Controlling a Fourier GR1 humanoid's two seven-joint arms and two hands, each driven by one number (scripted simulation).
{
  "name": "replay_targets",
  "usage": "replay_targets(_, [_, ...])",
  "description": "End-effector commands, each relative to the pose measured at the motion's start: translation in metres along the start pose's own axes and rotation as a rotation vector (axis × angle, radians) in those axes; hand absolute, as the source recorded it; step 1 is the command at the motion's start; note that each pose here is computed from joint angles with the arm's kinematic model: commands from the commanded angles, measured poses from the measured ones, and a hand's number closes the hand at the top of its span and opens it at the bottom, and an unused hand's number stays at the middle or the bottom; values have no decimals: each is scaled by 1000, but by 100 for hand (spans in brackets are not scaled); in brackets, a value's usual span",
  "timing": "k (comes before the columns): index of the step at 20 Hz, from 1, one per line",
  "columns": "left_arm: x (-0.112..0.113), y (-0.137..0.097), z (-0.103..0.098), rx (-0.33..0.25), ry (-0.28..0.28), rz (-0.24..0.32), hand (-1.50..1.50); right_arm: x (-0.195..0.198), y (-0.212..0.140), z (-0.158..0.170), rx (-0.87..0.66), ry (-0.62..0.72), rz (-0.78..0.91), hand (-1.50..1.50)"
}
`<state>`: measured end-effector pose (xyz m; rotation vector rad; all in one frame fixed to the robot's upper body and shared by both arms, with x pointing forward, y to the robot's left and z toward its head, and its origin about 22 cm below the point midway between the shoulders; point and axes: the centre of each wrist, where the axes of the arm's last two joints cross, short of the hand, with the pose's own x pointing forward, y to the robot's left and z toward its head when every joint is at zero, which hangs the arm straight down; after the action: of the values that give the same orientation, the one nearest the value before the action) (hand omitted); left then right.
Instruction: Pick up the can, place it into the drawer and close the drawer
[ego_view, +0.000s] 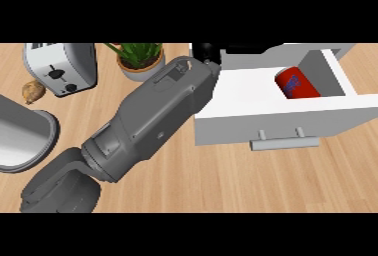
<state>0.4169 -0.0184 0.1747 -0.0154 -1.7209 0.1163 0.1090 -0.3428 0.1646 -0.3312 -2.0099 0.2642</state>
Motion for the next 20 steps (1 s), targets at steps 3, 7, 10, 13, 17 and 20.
replay_targets(3, [9,-4,-2,9,-52,0,-150,17,25,-17,57,-74,180,-150])
replay_targets(7, [24,-13,0,5,-21,40,-150,18,42,-45,71,-58,284,-150])
replay_targets(10, [5,-4,1,-3,11,35,-150,11,60,-58,112,-84,340,-150])
replay_targets(13, [19,-10,0,5,-2,44,-150,-6,79,-87,143,-103,395,-150])
replay_targets(17, [1,10,-2,21,14,14,-150,-20,101,-103,137,-89,487,-150])
replay_targets(20, [25,9,-13,26,7,18,-150,-32,130,-124,192,-127,568,-150])
